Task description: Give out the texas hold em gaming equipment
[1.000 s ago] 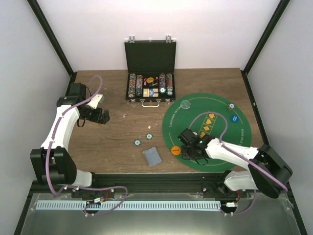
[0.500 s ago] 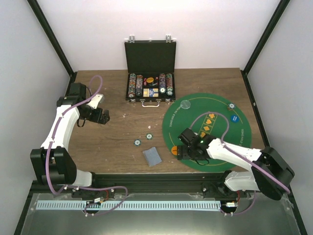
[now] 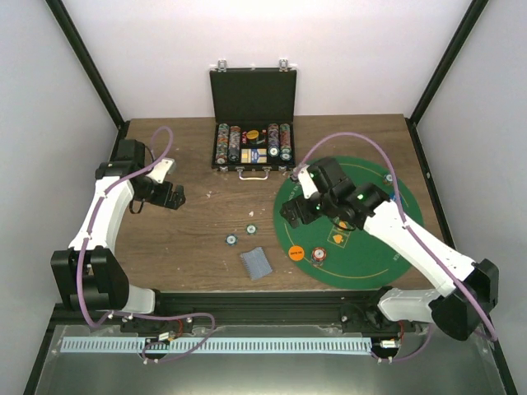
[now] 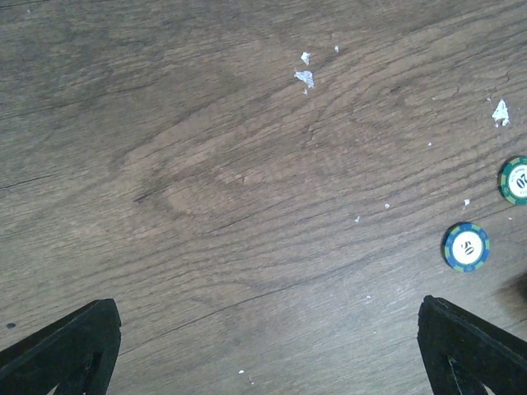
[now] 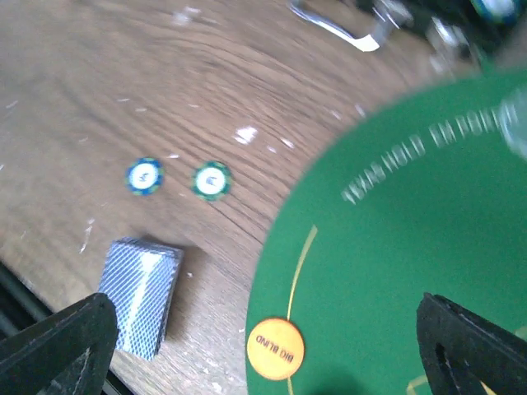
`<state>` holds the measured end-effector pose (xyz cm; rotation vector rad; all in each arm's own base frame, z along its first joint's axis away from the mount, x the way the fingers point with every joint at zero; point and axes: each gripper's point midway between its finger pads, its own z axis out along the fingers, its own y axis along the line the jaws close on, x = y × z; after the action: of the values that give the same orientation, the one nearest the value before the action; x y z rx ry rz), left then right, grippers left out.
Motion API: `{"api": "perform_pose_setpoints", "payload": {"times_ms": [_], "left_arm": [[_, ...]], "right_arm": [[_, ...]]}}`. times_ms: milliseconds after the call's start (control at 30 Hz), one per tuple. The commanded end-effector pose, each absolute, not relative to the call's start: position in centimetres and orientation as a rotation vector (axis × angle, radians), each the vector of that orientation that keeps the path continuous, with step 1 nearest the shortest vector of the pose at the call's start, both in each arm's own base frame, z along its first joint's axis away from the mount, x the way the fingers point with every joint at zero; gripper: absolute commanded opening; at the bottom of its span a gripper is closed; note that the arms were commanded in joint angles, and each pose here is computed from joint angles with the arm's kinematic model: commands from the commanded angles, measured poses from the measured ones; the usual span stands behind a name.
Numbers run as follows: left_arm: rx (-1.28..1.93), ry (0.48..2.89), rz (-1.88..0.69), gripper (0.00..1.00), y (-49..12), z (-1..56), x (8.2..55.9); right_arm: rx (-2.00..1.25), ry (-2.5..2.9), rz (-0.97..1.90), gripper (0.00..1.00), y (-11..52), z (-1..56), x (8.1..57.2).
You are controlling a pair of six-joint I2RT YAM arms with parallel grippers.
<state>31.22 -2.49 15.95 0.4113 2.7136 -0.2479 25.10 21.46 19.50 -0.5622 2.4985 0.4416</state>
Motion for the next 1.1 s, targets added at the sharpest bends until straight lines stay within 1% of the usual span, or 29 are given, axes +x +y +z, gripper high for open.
{"api": "perform_pose_setpoints", "payload": {"times_ms": [0, 100, 200, 533, 700, 1067], "left_arm": [[0.436, 2.673, -0.26, 1.0, -2.8, 17.4, 31.3], [0.442, 2.664, -0.259, 1.0, -2.9, 17.6, 31.0], [0.447, 2.666, -0.264, 1.0, -2.9, 17.5, 30.8], [0.454, 2.674, -0.282, 1.0, -3.1, 17.4, 30.9], [0.457, 2.681, -0.288, 1.0, -3.1, 17.1, 30.8], [0.463, 2.689, -0.296, 1.0, -3.2, 16.9, 31.0]], "right_arm": [[-1.37, 2.061, 0.457, 1.0, 24.0, 22.2, 22.5], [-1.686, 1.925, 0.348, 1.0, 22.0, 18.7, 20.1], [-1.833, 1.936, 0.291, 1.0, 20.1, 15.3, 18.4], [-1.98, 2.098, 0.281, 1.0, 17.6, 7.0, 16.5], [-2.009, 2.128, 0.264, 1.0, 17.2, 5.2, 16.9], [-2.015, 2.07, 0.165, 1.0, 17.1, 5.0, 18.5]]}}
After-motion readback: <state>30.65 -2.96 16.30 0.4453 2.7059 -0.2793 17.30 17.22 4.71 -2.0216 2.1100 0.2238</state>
